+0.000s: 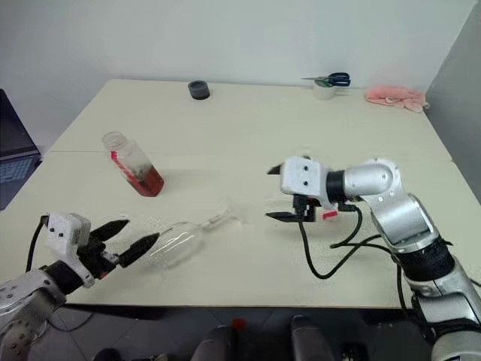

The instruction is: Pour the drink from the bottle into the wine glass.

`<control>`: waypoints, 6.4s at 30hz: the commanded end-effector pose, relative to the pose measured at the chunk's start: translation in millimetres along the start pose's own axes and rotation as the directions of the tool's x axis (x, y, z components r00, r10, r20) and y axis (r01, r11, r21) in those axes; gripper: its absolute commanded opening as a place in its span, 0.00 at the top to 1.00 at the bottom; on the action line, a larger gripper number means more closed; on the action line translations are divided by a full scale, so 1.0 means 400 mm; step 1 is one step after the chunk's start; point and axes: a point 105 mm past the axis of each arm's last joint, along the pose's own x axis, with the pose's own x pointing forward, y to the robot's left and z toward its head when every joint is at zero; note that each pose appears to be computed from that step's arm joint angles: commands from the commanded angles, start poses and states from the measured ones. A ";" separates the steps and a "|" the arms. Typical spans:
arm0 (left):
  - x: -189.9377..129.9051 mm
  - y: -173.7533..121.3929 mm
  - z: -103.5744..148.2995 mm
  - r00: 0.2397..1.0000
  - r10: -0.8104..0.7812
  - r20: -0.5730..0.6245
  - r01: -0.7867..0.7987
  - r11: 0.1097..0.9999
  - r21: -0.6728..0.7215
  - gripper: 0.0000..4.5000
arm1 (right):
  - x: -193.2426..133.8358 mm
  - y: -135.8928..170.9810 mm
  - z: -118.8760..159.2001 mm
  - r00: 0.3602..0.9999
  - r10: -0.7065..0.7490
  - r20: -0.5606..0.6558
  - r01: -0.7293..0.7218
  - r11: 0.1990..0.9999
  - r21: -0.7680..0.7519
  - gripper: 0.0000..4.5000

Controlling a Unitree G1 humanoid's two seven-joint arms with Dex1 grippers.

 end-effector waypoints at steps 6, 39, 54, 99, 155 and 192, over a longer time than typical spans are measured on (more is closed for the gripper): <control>-0.021 0.021 -0.015 0.999 0.025 -0.043 -0.023 0.999 0.039 0.00 | 0.149 -0.006 0.002 0.991 0.105 -0.083 -0.113 0.988 -0.101 0.01; 0.021 0.110 0.086 0.980 0.151 0.128 -0.166 0.980 0.110 0.00 | 0.263 -0.083 -0.002 0.990 0.086 -0.111 -0.119 0.933 -0.339 0.01; 0.194 0.075 0.134 0.976 0.007 0.219 -0.036 0.991 0.129 0.00 | 0.196 -0.147 -0.050 0.983 -0.019 -0.183 -0.038 0.952 -0.303 0.01; 0.181 0.000 0.093 0.989 -0.011 0.149 -0.019 0.980 0.196 0.00 | 0.174 -0.150 -0.051 0.981 -0.028 -0.191 -0.032 0.952 -0.306 0.01; 0.031 -0.008 0.128 0.990 -0.036 0.139 0.021 0.994 0.110 0.00 | 0.196 -0.201 0.065 0.700 -0.523 0.487 0.124 0.760 0.638 0.96; 0.014 -0.020 0.167 0.982 -0.018 0.186 0.000 0.995 0.097 0.00 | 0.352 -0.054 -0.299 0.747 -0.659 -0.083 0.517 0.499 0.695 0.96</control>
